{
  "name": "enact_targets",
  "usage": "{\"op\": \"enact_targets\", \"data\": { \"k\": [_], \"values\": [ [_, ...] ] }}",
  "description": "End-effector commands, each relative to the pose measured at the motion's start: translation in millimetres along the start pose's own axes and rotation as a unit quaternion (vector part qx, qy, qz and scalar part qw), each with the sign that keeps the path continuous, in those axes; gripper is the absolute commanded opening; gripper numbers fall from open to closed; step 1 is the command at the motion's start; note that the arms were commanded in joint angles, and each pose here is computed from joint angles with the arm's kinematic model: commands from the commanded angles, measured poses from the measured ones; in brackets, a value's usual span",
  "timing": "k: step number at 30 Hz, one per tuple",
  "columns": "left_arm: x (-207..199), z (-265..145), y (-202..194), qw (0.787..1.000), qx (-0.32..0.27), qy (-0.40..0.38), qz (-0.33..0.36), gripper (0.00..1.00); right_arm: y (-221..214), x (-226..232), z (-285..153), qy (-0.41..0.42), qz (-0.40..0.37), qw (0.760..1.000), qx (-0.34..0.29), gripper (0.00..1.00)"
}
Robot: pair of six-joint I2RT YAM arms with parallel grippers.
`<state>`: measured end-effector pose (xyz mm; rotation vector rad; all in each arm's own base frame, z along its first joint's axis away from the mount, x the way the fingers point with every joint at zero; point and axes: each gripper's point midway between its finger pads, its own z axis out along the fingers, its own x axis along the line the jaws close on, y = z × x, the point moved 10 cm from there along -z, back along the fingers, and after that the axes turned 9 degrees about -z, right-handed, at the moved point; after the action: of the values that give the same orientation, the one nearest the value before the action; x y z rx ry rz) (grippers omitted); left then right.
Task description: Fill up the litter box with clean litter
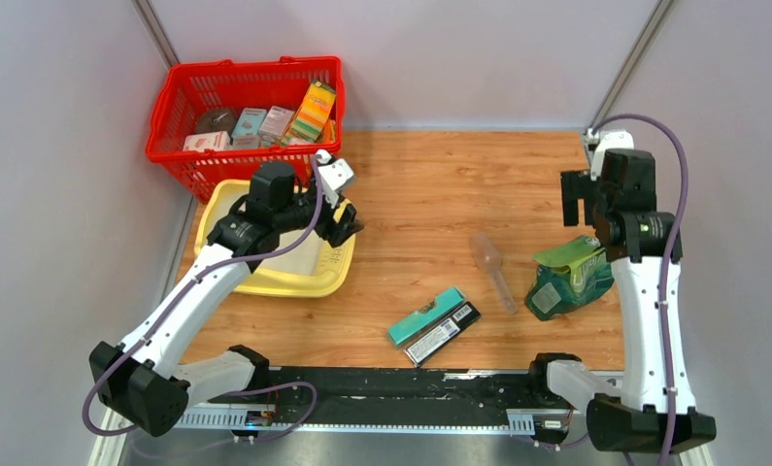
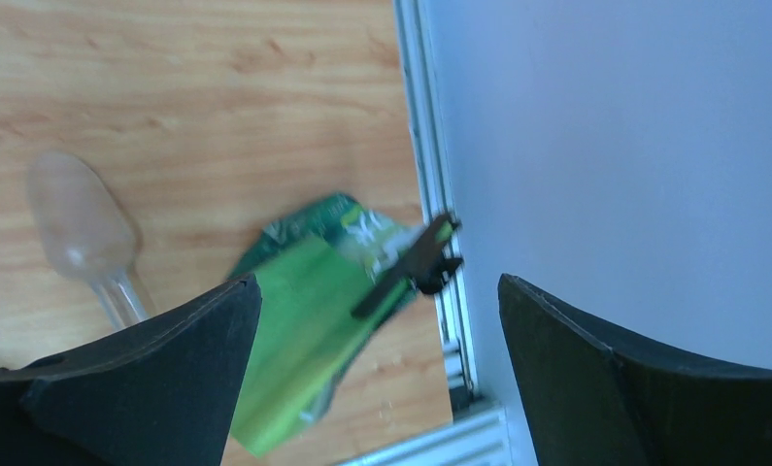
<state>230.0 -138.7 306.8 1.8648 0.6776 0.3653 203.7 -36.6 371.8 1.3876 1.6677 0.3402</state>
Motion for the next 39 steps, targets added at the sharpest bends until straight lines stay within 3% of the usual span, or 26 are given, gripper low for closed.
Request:
{"op": "enact_targets", "data": {
  "k": [1,6,10,14,18,21,25,29,33,39],
  "values": [
    [-2,10,-1,0.999,0.012,-0.043,0.006,0.81,-41,-4,-13,-0.037,0.014,0.996,0.082,0.97],
    [2,16,0,0.999,0.019,-0.035,0.004,0.8,-51,-15,-20,-0.047,0.054,0.989,0.128,0.91],
    [4,22,1,0.999,0.011,-0.032,-0.001,0.79,-48,-10,-27,0.026,0.074,0.985,0.157,0.93],
    [-5,38,39,0.995,-0.06,-0.071,0.035,0.78,-32,-21,-35,0.051,0.025,0.995,0.083,0.99],
    [-23,83,74,0.989,-0.044,-0.135,0.051,0.79,-30,-35,-35,0.056,-0.055,0.996,0.034,1.0],
    [-45,110,99,0.983,-0.053,-0.175,0.032,0.79,-38,-42,-41,0.033,-0.075,0.996,0.042,0.99],
    [-79,142,119,0.977,-0.104,-0.184,-0.004,0.83,-12,-66,-55,-0.095,0.047,0.994,-0.006,1.0],
    [-124,176,132,0.964,-0.159,-0.213,-0.02,0.79,21,-76,-68,-0.087,0.115,0.988,-0.058,1.0],
    [-187,207,125,0.947,-0.182,-0.263,-0.025,0.77,26,-78,-68,-0.083,0.123,0.987,-0.062,1.0],
    [-241,242,120,0.939,-0.21,-0.271,-0.034,0.79,19,-69,-70,-0.058,0.117,0.989,-0.075,1.0]
  ]
}}
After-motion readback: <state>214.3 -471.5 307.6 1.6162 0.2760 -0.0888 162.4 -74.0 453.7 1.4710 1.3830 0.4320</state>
